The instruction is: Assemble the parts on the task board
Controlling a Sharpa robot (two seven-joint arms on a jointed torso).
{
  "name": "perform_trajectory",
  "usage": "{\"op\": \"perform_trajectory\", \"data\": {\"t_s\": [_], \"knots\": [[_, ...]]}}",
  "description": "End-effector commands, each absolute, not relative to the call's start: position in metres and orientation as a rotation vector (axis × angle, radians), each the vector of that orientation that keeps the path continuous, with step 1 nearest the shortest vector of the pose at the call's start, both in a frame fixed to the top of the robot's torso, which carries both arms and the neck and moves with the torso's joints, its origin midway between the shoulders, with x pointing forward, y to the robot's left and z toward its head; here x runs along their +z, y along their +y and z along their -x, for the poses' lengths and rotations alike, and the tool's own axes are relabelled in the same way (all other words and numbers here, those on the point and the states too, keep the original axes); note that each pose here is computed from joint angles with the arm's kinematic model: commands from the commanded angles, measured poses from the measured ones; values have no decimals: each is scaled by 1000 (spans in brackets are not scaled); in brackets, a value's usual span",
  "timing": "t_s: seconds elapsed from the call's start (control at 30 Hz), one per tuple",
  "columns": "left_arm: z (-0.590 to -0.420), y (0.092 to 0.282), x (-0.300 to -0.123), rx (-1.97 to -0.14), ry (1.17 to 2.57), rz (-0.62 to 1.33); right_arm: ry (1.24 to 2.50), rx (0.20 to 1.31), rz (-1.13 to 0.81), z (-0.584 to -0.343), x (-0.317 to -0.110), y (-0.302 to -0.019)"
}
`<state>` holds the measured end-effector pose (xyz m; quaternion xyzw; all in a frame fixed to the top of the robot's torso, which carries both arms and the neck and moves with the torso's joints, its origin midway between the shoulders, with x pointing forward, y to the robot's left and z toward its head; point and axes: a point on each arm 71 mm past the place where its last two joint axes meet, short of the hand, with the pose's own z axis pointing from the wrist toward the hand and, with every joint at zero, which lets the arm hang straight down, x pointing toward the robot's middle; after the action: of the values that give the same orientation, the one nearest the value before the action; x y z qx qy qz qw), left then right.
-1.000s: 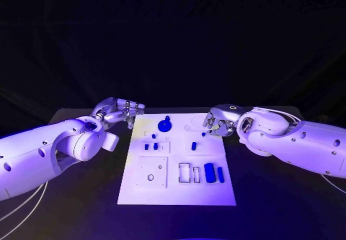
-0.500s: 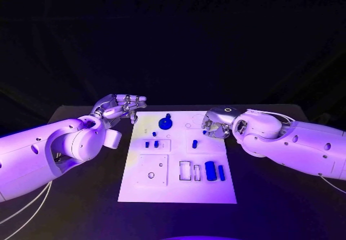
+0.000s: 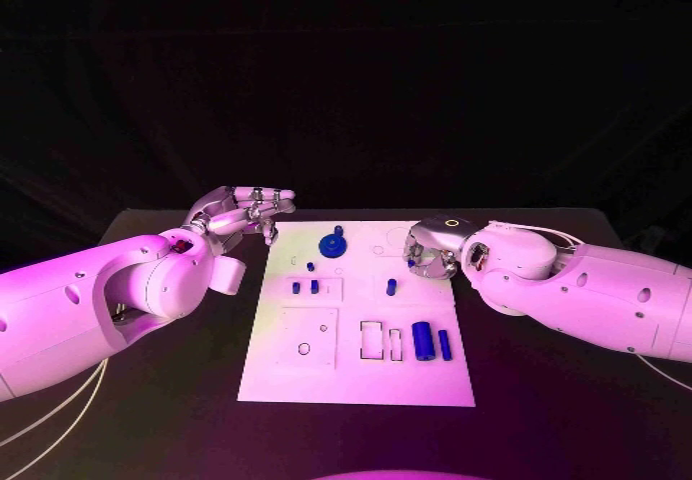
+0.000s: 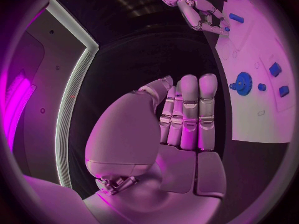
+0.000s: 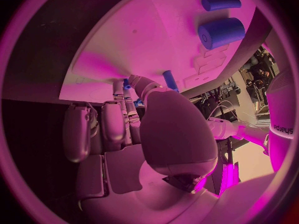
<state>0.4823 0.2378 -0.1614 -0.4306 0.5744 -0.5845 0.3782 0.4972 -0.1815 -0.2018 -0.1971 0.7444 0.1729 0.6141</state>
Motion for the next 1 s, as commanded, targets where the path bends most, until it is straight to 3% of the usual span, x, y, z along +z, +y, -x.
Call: {"op": "perform_trajectory", "data": {"t_s": [0.03, 0.37, 1.0], "knots": [[-482, 236, -161, -1501, 1480, 1093, 1748, 383, 479, -495, -208, -180], [-483, 238, -162, -1487, 1493, 1099, 1769, 380, 477, -496, -212, -179], [-484, 236, -163, -1477, 1521, 1050, 1645, 426, 417, -492, -201, -181]]}}
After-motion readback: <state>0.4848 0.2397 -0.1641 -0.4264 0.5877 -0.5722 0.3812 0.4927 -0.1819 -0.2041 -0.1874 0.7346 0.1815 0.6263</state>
